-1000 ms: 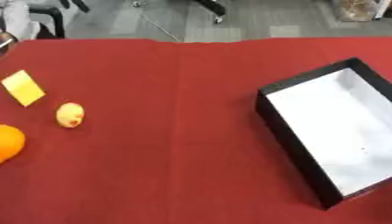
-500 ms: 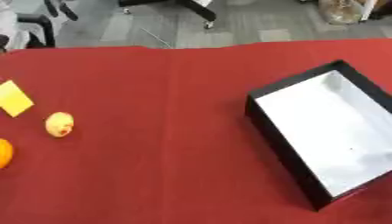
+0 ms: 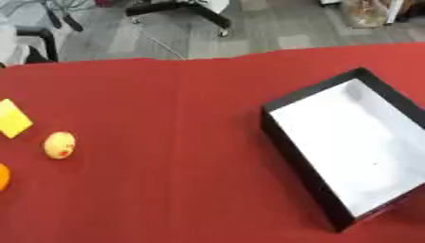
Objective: Pick up the objects with one hand, pass them to the other hand, and then place them into the box on the other side of the table.
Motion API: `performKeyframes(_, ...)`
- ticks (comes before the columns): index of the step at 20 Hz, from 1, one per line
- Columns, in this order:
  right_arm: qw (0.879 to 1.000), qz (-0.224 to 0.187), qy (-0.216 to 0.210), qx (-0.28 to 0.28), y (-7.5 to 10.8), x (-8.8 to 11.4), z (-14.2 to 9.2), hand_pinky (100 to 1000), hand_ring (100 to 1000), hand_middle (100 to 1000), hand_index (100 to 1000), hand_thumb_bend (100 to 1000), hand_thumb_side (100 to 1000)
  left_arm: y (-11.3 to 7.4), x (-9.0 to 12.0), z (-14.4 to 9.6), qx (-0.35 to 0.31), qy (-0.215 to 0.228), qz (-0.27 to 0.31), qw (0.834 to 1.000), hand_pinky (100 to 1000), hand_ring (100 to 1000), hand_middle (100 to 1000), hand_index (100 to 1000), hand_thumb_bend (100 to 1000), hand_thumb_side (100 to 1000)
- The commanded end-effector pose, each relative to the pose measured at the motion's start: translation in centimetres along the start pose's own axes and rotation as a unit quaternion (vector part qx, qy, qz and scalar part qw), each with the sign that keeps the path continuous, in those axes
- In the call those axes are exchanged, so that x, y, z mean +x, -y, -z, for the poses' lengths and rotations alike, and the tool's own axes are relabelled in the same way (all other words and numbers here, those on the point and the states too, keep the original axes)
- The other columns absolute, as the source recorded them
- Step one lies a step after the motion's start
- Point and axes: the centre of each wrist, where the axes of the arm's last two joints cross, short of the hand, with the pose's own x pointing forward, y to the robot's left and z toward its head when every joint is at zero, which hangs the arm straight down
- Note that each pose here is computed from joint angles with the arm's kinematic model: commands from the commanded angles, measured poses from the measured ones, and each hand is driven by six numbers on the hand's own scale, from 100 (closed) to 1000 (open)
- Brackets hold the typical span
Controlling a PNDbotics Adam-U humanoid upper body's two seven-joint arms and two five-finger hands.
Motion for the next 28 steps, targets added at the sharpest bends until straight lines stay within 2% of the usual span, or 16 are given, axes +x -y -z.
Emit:
performKeyframes(1,1.0,-0.018,0.021,0.009,0.37,1.22,0.37,856,909,830,863,730,386,-2.65,-0.66,-0.58,0.022,-0.016,0.011,1.0,931,929,903,911,400,393)
performKeyframes(8,0.999,-0.02,0.023,0.011,0.29,1.3,0.41,857,909,829,863,730,384,-2.52,-0.92,-0.59,-0.002,-0.009,0.011,1.0,937,932,901,913,425,413)
performKeyframes(9,0.999,-0.02,0.023,0.011,0.26,1.32,0.43,857,909,827,863,732,378,-2.42,-0.73,-0.52,-0.003,-0.005,0.01,1.0,941,934,897,910,453,446)
performKeyframes(11,0.999,-0.022,0.026,0.014,0.19,1.45,0.52,857,909,826,863,733,376,-2.25,-0.18,-0.32,-0.005,0.01,0.009,1.0,940,933,894,907,455,423)
performKeyframes(12,0.999,-0.023,0.027,0.014,0.15,1.49,0.54,857,909,826,863,725,362,-2.21,-0.05,-0.27,-0.005,0.014,0.01,1.0,940,934,894,905,486,399)
performKeyframes(13,0.999,-0.024,0.028,0.015,0.13,1.52,0.56,857,909,826,863,734,375,-2.15,0.03,-0.23,-0.005,0.016,0.011,1.0,941,934,894,905,456,409)
performKeyframes(15,0.999,-0.025,0.028,0.016,0.08,1.54,0.57,857,909,824,863,734,372,-2.03,0.06,-0.19,-0.008,0.017,0.015,1.0,945,937,895,901,450,361)
performKeyframes(18,0.999,-0.027,0.028,0.016,0.03,1.52,0.53,857,906,821,863,736,366,-2.0,-0.07,-0.21,-0.016,0.015,0.021,1.0,955,943,888,894,407,199)
performKeyframes(19,0.999,-0.027,0.028,0.017,0.02,1.52,0.53,857,906,821,863,736,366,-2.0,-0.13,-0.22,-0.019,0.013,0.022,0.999,955,944,888,894,405,189)
performKeyframes(20,0.999,-0.028,0.028,0.017,0.0,1.52,0.52,857,905,820,863,736,364,-1.97,-0.2,-0.23,-0.023,0.012,0.023,0.999,962,949,891,892,391,109)
performKeyframes(25,0.999,-0.032,0.03,0.018,-0.07,1.61,0.55,857,902,818,864,739,357,-1.68,-0.47,-0.25,-0.049,0.009,0.022,0.999,985,968,902,901,370,100)
performKeyframes(28,0.999,-0.035,0.031,0.018,-0.11,1.67,0.55,857,901,816,864,740,351,-1.97,-0.65,-0.37,-0.06,0.004,0.022,0.998,997,972,898,901,403,100)
